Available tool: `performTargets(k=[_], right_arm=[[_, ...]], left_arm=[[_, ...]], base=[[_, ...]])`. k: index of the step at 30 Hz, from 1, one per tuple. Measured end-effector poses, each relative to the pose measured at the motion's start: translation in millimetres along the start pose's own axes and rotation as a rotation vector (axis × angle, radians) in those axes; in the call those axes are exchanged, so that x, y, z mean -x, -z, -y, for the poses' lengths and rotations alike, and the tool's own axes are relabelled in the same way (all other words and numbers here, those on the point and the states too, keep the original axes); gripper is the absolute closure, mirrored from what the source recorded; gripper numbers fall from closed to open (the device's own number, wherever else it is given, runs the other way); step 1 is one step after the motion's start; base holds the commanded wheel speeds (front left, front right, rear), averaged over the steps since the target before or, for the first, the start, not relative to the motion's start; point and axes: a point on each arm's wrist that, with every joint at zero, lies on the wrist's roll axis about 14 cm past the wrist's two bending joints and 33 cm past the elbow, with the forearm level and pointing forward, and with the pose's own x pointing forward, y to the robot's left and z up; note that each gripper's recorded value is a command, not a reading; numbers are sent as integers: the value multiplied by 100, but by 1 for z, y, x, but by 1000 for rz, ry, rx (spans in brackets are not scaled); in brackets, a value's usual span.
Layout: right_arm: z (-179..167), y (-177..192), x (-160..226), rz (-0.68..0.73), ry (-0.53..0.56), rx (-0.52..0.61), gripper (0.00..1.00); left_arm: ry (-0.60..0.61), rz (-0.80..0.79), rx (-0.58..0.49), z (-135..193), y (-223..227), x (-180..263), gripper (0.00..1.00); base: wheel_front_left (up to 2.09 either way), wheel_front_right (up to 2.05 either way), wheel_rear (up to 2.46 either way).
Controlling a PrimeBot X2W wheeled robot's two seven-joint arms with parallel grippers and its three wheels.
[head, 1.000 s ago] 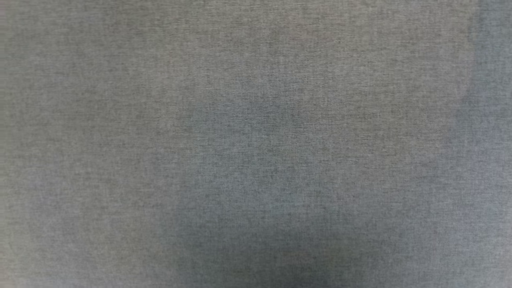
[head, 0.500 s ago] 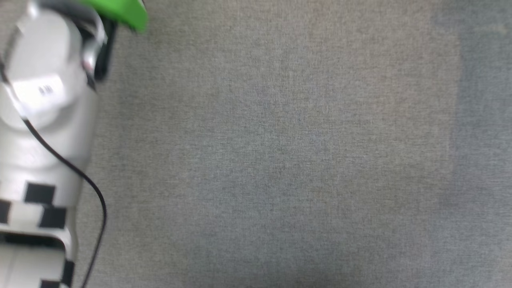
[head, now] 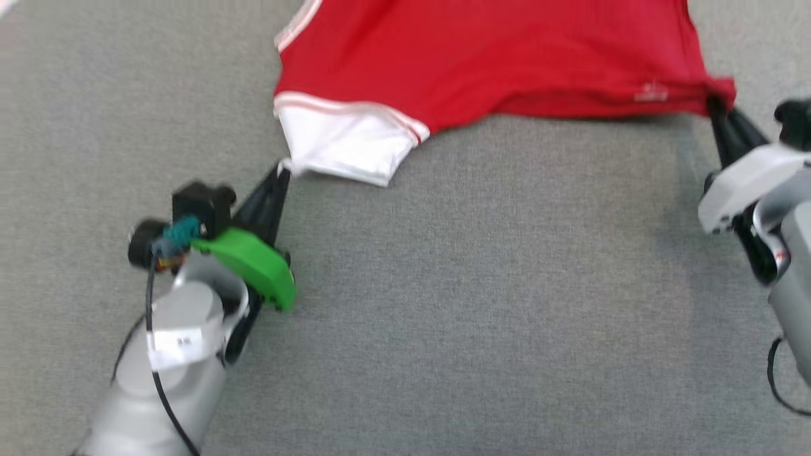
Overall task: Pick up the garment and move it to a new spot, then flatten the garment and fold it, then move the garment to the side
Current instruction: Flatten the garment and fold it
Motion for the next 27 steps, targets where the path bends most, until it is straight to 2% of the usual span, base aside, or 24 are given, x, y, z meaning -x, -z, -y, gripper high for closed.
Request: performTargets(k=[10,11,16,27], right_arm=[[-18,7,53,-35,-11,-127,100],[-21,12,68,-52,-10,-157,100],[-26,19,98,-72,-11,-219,100],[-27,32,157,-130,-24,-297,100]], left_arm=[[22,-50,9,15,15,66,100],[28,-59,6,16,17,83,100],[29,-65,7,14,13,112,100],[107,-175,33,39,33,166,100]], base=[[0,0,0],[0,0,0],[0,0,0],[0,0,0]])
